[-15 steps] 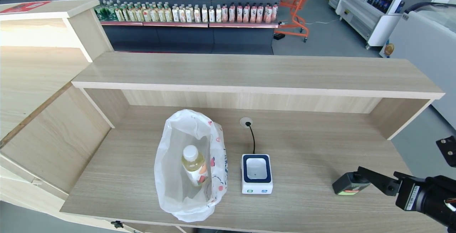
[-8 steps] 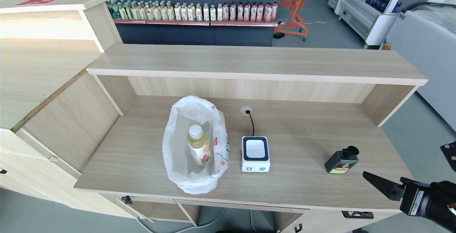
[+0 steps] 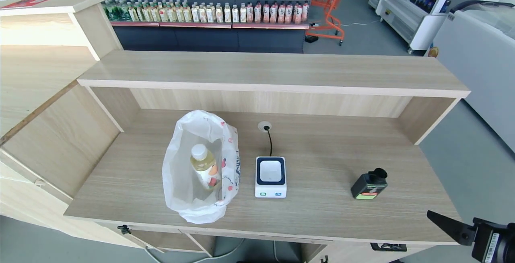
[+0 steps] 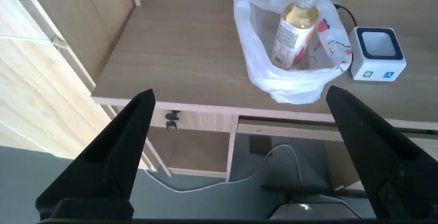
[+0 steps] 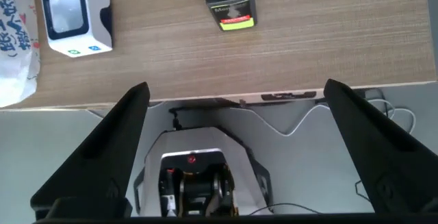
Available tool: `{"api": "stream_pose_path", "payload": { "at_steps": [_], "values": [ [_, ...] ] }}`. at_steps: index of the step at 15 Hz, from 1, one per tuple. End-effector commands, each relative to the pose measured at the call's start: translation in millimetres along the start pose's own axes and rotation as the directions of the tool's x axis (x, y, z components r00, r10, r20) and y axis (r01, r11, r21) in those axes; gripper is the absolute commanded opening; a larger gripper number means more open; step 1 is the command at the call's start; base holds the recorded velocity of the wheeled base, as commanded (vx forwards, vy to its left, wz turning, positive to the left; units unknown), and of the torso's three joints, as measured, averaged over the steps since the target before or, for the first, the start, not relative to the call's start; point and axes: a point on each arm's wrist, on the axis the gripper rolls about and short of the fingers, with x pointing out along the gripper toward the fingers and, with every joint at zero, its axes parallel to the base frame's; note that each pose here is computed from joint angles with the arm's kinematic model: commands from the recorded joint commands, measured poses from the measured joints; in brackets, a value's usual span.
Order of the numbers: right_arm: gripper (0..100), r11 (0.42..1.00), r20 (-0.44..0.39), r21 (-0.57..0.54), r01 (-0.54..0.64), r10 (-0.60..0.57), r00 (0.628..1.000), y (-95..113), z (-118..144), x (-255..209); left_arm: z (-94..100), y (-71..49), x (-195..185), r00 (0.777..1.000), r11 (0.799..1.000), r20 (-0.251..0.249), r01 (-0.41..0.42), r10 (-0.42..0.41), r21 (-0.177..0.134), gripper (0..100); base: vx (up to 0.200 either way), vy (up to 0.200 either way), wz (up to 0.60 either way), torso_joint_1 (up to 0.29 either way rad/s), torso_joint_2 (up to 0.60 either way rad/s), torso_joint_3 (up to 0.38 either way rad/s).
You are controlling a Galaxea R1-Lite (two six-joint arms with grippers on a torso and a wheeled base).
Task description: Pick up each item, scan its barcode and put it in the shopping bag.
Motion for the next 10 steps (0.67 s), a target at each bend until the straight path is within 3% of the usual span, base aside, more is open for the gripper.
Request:
{"api": "stream_pose_path", "payload": {
  "at_steps": [1, 7, 9, 10],
  "values": [
    [100, 1.000, 0.021, 0.002, -0.006, 0.006, 1.000, 0, 3, -4, 0.0, 0.0, 0, 1.000, 1.000, 0.000, 0.000, 0.000, -0.001, 100, 0.000, -0.200, 0.00, 0.002, 0.00, 0.002],
    [100, 0.997, -0.073, -0.064, 0.053, -0.057, 0.996, -5, -5, -14, 0.0, 0.0, 0, 1.000, 1.000, 0.000, 0.000, 0.000, -0.005, 100, 0.000, -0.200, 0.00, 0.003, 0.00, 0.004],
    [100, 0.987, -0.127, -0.135, 0.085, -0.103, 0.987, -8, -6, -14, 0.0, 0.0, 0, 1.000, 1.000, 0.000, 0.000, 0.000, -0.002, 100, 0.000, -0.200, 0.00, 0.002, 0.00, 0.005],
    [100, 0.984, -0.134, -0.157, 0.087, -0.108, 0.985, -8, -3, -12, 0.0, 0.0, 0, 1.000, 1.000, 0.000, 0.000, 0.000, -0.002, 100, 0.000, 0.000, 0.00, 0.000, 0.00, 0.000]
  ]
}}
